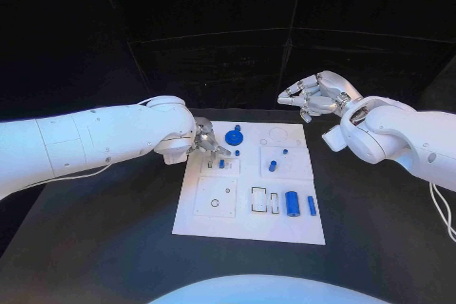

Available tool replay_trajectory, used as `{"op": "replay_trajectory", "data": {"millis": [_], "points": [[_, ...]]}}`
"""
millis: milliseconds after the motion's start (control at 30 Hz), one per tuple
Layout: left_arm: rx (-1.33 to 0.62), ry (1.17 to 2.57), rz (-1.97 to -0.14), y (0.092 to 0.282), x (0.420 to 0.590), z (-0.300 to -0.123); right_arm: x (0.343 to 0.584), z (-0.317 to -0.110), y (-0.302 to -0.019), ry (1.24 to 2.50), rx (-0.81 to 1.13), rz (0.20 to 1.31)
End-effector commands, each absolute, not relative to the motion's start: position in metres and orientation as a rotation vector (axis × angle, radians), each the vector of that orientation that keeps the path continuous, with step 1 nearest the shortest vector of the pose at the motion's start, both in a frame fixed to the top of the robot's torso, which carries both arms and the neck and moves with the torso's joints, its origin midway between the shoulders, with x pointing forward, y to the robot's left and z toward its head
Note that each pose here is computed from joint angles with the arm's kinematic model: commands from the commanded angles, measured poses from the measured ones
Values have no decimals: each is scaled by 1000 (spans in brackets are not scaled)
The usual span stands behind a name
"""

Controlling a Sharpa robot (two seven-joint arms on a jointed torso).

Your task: Assemble the parts on the task board

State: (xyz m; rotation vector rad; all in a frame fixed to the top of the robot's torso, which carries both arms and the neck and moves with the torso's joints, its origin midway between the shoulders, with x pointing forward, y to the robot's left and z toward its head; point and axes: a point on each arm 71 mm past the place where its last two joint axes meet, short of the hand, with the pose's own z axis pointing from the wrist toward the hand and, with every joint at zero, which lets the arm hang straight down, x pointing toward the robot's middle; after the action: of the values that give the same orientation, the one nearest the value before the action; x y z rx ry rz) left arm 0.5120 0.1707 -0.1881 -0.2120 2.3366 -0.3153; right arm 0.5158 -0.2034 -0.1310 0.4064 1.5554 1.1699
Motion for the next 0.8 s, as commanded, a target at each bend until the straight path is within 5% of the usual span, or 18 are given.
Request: {"op": "replay_trajectory", "data": {"millis": [33, 467, 800], "points": [[-206, 2327, -316, 173, 513, -179, 515, -129, -201, 1554, 401, 1183], [-285, 2300, -205, 202, 554, -169, 517, -130, -201, 1557, 405, 1180], [-311, 2301, -182, 208, 574, -176, 517, -130, -199, 1563, 404, 1181]]}}
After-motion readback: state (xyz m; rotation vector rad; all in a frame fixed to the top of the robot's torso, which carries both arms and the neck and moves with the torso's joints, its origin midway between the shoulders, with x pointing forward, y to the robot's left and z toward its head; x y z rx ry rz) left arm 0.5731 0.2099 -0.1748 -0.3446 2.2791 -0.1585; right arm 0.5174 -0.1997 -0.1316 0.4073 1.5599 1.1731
